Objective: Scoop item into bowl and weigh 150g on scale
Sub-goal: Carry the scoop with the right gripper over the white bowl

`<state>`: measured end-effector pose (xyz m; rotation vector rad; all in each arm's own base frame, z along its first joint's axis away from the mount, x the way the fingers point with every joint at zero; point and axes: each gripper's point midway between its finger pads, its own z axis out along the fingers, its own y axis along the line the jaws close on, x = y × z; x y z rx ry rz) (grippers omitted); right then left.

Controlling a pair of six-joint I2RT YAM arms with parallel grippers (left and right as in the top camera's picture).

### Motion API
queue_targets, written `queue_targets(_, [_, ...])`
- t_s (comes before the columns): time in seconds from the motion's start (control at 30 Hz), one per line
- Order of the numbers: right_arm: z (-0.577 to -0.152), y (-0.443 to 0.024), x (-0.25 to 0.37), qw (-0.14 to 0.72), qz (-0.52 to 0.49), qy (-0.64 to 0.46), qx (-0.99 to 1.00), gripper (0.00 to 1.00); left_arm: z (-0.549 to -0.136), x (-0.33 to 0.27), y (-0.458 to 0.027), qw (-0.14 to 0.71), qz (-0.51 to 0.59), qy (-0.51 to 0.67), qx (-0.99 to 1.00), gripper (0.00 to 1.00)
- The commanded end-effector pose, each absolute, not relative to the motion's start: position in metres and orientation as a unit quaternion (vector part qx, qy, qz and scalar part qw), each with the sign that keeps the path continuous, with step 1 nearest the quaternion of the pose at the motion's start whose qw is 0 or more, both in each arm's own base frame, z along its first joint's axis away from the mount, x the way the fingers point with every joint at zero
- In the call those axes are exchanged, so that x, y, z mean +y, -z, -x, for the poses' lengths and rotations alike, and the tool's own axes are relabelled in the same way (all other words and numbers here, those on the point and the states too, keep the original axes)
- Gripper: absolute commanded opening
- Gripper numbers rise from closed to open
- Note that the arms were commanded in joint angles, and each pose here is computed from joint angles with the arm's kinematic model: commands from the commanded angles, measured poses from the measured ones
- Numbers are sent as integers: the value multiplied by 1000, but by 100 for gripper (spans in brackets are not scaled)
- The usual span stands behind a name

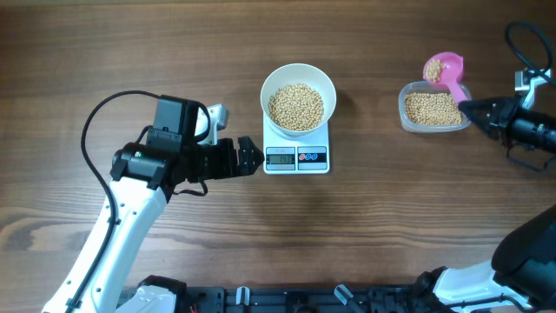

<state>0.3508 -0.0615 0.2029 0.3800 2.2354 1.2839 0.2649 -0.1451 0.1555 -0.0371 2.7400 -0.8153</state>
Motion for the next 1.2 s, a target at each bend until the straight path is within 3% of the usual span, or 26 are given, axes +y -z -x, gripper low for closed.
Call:
queue_targets(0.0, [-353,-240,-48,317,-88,-520,788,4,-267,-143,-154,145,7,276,950,100])
queue_targets(0.23, [-362,-266,12,311,-3,-555,772,4,-267,-143,-154,145,7,276,950,100])
queue_targets(0.47, [-390,-272,82,314,85,-513,794,4,-267,-143,-154,145,7,276,950,100])
queue_targets(0.8, [-383,-240,146,305,198,-423,830,4,-267,-143,-154,145,7,276,950,100])
queue_targets(1.17, [-375,-194,146,265,225,-286,893,4,-267,-143,-154,145,7,276,950,100])
